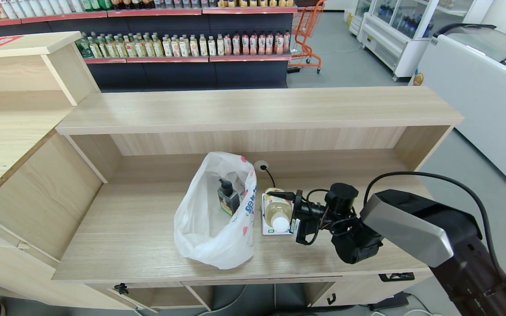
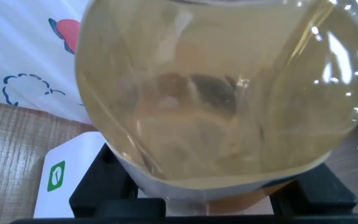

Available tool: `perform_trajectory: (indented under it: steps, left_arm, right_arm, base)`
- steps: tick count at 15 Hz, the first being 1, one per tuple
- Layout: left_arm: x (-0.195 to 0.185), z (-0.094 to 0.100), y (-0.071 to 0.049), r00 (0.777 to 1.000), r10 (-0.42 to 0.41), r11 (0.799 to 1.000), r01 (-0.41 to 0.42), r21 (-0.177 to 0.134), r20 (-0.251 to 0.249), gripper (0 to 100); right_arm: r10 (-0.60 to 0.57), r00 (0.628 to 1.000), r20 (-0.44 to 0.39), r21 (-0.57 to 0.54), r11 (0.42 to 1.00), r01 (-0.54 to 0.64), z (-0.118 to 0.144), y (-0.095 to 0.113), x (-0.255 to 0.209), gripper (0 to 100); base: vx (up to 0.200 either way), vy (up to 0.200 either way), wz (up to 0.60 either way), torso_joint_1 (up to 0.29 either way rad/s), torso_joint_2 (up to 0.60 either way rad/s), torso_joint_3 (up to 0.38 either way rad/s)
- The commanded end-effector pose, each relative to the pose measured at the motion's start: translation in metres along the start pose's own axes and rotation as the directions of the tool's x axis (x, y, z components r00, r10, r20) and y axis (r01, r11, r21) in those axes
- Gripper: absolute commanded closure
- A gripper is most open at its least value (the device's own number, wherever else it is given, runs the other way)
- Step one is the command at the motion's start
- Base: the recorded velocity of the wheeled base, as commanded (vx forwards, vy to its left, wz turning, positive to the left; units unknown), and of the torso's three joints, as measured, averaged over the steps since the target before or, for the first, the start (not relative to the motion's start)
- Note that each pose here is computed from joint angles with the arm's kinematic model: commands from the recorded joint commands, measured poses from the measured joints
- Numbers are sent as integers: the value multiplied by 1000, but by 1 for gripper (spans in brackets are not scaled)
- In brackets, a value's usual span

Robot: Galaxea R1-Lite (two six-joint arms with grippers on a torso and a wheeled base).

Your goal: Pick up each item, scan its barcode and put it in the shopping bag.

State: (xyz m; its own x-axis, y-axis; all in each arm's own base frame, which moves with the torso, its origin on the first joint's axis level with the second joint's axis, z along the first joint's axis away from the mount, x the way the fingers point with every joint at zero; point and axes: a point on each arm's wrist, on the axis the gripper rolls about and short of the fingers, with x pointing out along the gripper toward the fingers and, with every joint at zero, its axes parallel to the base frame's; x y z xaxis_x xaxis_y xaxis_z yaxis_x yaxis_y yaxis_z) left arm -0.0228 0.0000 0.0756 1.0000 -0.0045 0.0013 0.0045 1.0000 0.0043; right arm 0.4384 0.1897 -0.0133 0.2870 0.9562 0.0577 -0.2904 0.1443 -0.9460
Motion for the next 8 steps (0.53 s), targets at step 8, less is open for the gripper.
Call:
perform_trajectory:
  steps: [8]
  left_arm:
    - [0, 0, 0, 1000, 0, 1000, 0, 0, -1, 0]
  right_arm:
    - [-9, 1000, 2, -12, 1000, 9, 0, -4, -1, 100]
  base:
    - [0, 0, 0, 0, 0, 0]
